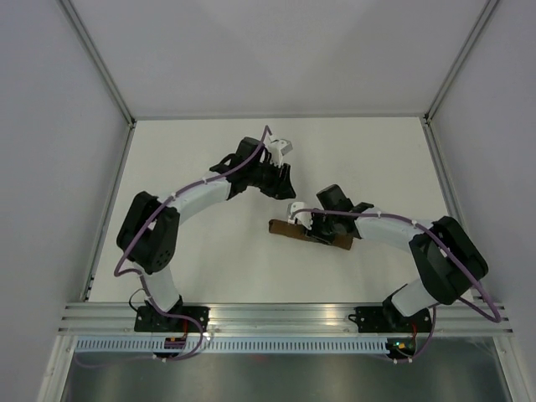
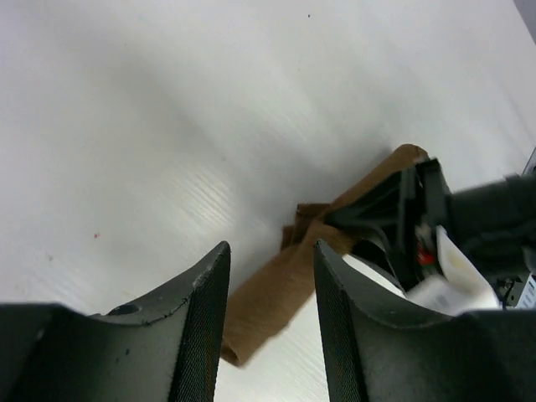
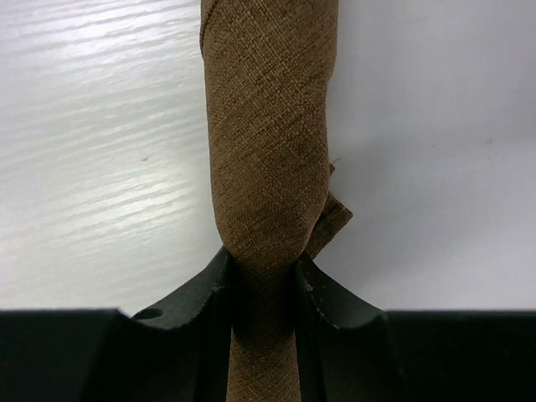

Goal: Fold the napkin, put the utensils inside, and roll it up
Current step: Roll the napkin with the utensil

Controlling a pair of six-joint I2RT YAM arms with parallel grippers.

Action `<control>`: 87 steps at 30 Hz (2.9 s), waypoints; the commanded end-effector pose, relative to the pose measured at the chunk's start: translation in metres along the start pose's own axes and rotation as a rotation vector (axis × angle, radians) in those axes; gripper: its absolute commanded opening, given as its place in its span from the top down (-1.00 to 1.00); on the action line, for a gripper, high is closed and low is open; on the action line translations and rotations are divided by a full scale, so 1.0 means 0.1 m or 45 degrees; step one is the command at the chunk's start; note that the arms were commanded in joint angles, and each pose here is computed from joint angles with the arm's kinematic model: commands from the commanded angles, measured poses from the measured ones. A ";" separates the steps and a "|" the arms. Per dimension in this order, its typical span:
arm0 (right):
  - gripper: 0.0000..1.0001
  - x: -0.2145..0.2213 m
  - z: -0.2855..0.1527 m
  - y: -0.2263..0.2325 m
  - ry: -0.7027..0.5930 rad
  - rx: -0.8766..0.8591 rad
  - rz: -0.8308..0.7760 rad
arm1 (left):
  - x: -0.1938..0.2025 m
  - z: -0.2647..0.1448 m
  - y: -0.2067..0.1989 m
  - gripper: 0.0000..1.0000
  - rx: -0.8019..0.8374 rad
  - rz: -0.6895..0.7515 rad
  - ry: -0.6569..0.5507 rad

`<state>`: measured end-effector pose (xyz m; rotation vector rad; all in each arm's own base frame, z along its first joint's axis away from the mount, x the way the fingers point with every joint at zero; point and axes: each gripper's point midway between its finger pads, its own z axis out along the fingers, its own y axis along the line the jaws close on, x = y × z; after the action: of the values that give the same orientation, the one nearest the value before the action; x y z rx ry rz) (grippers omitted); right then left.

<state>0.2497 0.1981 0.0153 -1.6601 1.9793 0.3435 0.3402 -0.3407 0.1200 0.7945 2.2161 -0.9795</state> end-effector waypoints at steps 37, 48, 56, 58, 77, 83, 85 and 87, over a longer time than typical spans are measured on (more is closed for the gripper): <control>0.80 0.67 0.65 -1.07 0.226 0.398 1.624 | 0.10 -1.03 -0.23 -0.08 -0.224 -0.154 -0.325; 0.75 0.69 0.68 -1.28 0.183 0.443 1.795 | 0.10 -0.90 -0.23 -0.07 -0.177 -0.188 -0.299; 0.48 0.64 0.68 -1.41 0.131 0.370 1.864 | 0.12 -0.76 -0.22 -0.07 -0.145 -0.201 -0.256; 0.37 0.62 0.65 -1.44 0.117 0.366 1.871 | 0.14 -0.70 -0.19 -0.07 -0.137 -0.217 -0.239; 0.00 0.46 0.56 -1.47 0.039 0.183 1.903 | 0.12 -0.23 -0.04 -0.04 -0.070 -0.303 -0.193; -0.01 0.39 0.50 -1.52 0.017 0.139 1.907 | 0.16 -0.09 0.02 -0.04 -0.067 -0.333 -0.184; 0.00 0.35 0.48 -1.56 0.001 0.125 1.917 | 0.15 -0.02 0.07 -0.03 -0.069 -0.339 -0.177; -0.01 0.31 0.45 -1.59 -0.018 0.120 1.920 | 0.05 0.07 0.11 -0.02 -0.070 -0.344 -0.197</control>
<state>0.4485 0.1814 0.0251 0.0722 2.5467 0.7998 0.3245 -0.3165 0.0829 0.4185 2.3297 -0.9754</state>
